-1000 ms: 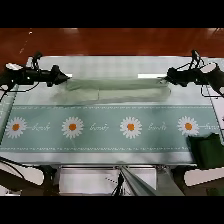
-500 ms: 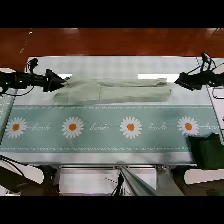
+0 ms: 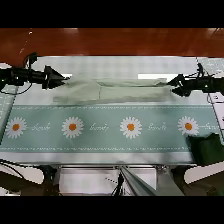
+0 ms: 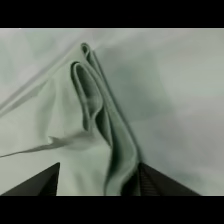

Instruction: Fold the shirts.

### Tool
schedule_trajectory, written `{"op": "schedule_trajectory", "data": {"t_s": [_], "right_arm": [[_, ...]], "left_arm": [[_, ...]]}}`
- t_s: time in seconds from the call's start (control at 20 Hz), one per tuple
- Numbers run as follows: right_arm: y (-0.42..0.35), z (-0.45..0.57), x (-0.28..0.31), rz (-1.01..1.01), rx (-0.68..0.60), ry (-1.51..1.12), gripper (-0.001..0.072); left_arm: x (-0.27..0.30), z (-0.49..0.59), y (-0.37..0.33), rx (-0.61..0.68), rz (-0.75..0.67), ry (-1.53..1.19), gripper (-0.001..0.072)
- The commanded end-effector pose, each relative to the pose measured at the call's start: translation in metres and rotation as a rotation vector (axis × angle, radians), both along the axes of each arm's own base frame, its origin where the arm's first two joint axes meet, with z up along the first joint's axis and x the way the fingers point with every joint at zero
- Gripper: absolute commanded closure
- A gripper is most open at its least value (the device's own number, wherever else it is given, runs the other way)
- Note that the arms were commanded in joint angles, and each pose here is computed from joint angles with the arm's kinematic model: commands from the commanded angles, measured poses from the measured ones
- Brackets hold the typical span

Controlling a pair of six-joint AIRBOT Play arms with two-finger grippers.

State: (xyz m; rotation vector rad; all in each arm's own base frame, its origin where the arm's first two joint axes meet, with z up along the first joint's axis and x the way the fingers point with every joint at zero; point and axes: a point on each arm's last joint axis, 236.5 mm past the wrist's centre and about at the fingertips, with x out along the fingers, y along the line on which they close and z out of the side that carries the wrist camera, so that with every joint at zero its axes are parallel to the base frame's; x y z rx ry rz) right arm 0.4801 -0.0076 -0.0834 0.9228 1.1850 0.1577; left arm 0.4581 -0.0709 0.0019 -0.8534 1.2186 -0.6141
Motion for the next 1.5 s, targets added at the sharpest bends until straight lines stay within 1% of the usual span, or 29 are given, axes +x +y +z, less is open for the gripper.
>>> {"op": "schedule_trajectory", "data": {"t_s": [0.0, 0.05, 0.15, 0.2, 0.25, 0.3, 0.35, 0.4, 0.45, 0.5, 0.55, 0.75, 0.95, 1.1, 1.3, 1.45], "right_arm": [[0.039, -0.008, 0.029, -0.066, 0.093, -0.033, 0.0138], [0.044, -0.005, 0.041, -0.101, 0.088, -0.064, 0.0154], [0.052, 0.002, 0.06, -0.167, 0.09, -0.113, 0.0324], [0.056, 0.004, 0.066, -0.189, 0.091, -0.128, 0.0429], [0.059, 0.005, 0.068, -0.194, 0.094, -0.132, 0.057], [0.062, 0.007, 0.067, -0.182, 0.095, -0.134, 0.0684], [0.065, 0.012, 0.065, -0.158, 0.094, -0.141, 0.0682], [0.069, 0.02, 0.062, -0.121, 0.091, -0.162, 0.0683], [0.071, 0.033, 0.058, -0.08, 0.082, -0.189, 0.0683], [0.072, 0.045, 0.052, -0.039, 0.068, -0.203, 0.0683], [0.075, 0.059, 0.043, 0.016, 0.037, -0.22, 0.0683], [0.07, 0.111, 0.001, 0.194, -0.149, -0.264, 0.0683], [0.055, 0.167, -0.028, 0.216, -0.288, -0.319, 0.0683], [0.056, 0.197, -0.049, 0.225, -0.315, -0.341, 0.0683], [0.068, 0.223, -0.073, 0.227, -0.294, -0.345, 0.0684], [0.073, 0.239, -0.091, 0.247, -0.346, -0.36, 0.0683]], "left_arm": [[-0.001, 0.015, -0.009, 0.002, -0.017, -0.033, 0.0318], [-0.001, 0.019, -0.011, 0.003, -0.021, -0.041, 0.0318], [-0.003, 0.025, -0.016, 0.006, -0.032, -0.056, 0.0318], [-0.003, 0.027, -0.019, 0.007, -0.038, -0.06, 0.0318], [-0.004, 0.029, -0.022, 0.008, -0.044, -0.065, 0.0318], [-0.005, 0.031, -0.025, 0.006, -0.049, -0.067, 0.0318], [-0.006, 0.032, -0.028, 0.005, -0.057, -0.069, 0.0323], [-0.006, 0.033, -0.032, 0.004, -0.064, -0.071, 0.0351], [-0.008, 0.035, -0.037, 0.002, -0.076, -0.075, 0.044], [-0.01, 0.037, -0.044, 0.003, -0.092, -0.08, 0.0626], [-0.011, 0.039, -0.054, 0.004, -0.11, -0.086, 0.0682], [-0.012, 0.045, -0.114, 0.025, -0.172, -0.15, 0.0684], [-0.027, 0.045, -0.19, 0.041, -0.257, -0.207, 0.0684], [-0.045, 0.045, -0.239, 0.043, -0.301, -0.228, 0.0684], [-0.06, 0.038, -0.293, 0.047, -0.297, -0.238, 0.0684], [-0.077, 0.019, -0.327, 0.056, -0.323, -0.223, 0.0684]]}}
